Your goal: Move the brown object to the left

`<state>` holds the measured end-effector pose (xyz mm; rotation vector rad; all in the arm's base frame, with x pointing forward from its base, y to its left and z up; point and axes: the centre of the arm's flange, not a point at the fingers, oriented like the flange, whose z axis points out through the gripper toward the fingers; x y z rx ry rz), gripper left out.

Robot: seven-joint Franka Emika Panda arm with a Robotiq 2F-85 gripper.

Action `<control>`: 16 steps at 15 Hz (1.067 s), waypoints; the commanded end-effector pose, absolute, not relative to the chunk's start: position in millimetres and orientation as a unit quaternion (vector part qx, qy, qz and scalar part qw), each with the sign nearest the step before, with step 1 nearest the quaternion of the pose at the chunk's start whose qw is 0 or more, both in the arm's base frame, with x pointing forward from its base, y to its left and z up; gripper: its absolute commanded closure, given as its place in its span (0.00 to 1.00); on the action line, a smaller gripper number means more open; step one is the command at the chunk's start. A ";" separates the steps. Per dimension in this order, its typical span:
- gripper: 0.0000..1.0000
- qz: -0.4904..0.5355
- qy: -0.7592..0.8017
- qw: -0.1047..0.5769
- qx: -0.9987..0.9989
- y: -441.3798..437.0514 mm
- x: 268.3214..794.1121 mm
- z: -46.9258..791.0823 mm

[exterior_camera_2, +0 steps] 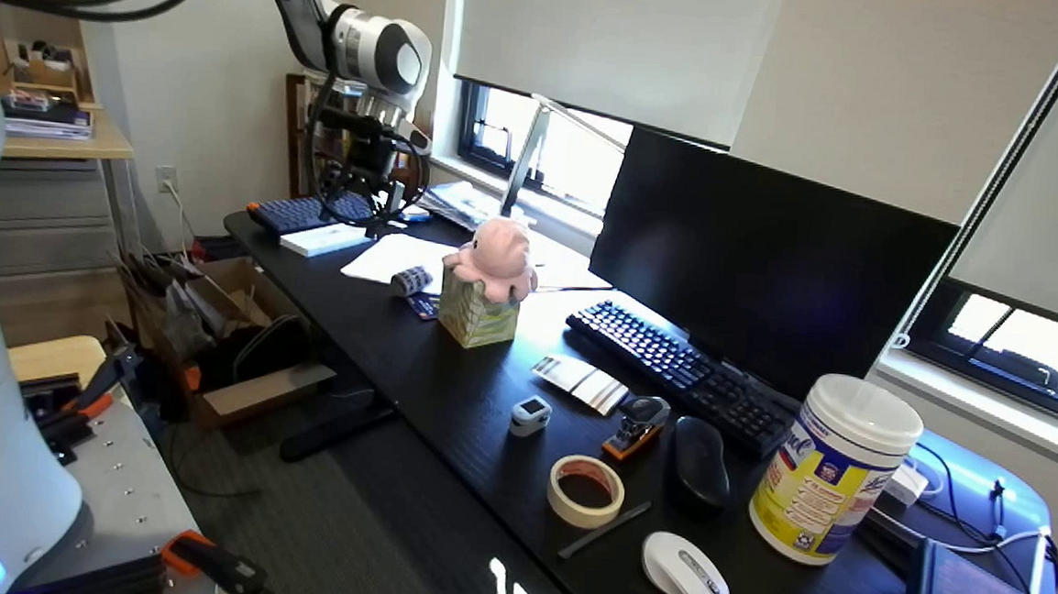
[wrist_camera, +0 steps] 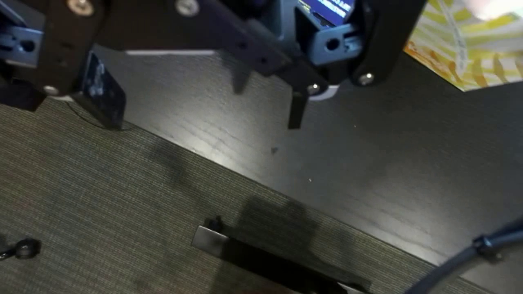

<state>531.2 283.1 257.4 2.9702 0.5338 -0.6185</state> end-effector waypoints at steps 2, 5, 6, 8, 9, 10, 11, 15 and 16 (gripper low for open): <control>0.00 -0.217 0.153 0.036 0.963 196.5 472.3 293.6; 0.00 -0.208 0.108 0.019 0.972 134.6 457.8 307.1; 0.00 -0.199 0.081 0.007 0.977 112.2 453.3 311.9; 0.00 -0.164 0.029 -0.004 0.986 64.5 444.5 321.3; 0.00 -0.141 0.011 -0.009 0.990 40.0 438.7 326.7; 0.00 -0.124 -0.012 -0.008 0.992 18.5 430.0 335.2; 0.00 -0.115 -0.025 -0.002 0.993 -5.8 423.5 342.0; 0.00 -0.075 -0.066 0.020 0.995 -76.5 388.7 377.4; 0.00 -0.064 -0.070 0.022 0.995 -83.2 385.3 383.0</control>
